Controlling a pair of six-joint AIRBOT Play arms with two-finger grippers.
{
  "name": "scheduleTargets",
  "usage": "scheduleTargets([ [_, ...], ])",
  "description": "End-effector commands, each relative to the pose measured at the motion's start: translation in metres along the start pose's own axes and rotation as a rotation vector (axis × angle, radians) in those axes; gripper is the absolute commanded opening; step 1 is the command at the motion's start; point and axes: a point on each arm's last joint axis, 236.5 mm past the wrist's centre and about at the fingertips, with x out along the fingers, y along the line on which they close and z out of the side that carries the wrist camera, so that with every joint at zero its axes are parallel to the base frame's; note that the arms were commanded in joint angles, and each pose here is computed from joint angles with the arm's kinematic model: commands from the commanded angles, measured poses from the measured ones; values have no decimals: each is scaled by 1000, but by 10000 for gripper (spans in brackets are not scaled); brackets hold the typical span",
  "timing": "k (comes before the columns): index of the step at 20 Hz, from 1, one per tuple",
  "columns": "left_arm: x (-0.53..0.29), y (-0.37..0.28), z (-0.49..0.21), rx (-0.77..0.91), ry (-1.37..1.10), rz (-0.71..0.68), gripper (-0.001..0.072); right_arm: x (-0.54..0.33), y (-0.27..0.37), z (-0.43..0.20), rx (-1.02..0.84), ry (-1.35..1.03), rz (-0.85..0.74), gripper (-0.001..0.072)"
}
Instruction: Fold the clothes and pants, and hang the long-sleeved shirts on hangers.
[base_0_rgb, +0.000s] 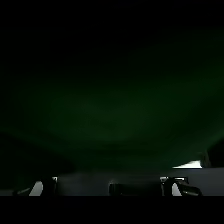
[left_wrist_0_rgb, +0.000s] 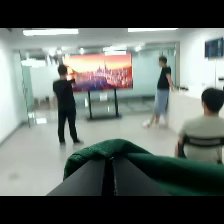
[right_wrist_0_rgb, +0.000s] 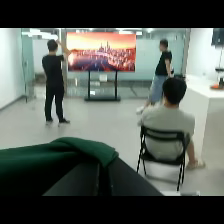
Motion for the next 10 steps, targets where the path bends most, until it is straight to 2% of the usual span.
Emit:
scheduleTargets([
  [1,40,20,-97,-83,337,-31,24,40,-9,-83,49,304,0,32],
  [5,70,31,-304,-346,893,-123,24,61,-17,-327,159,1146,49,30],
  [7,64,10,-415,-465,1106,-170,24,58,-5,-432,197,1370,78,30],
  [10,45,-20,-555,-562,1280,-146,24,65,12,-555,252,1457,27,31],
])
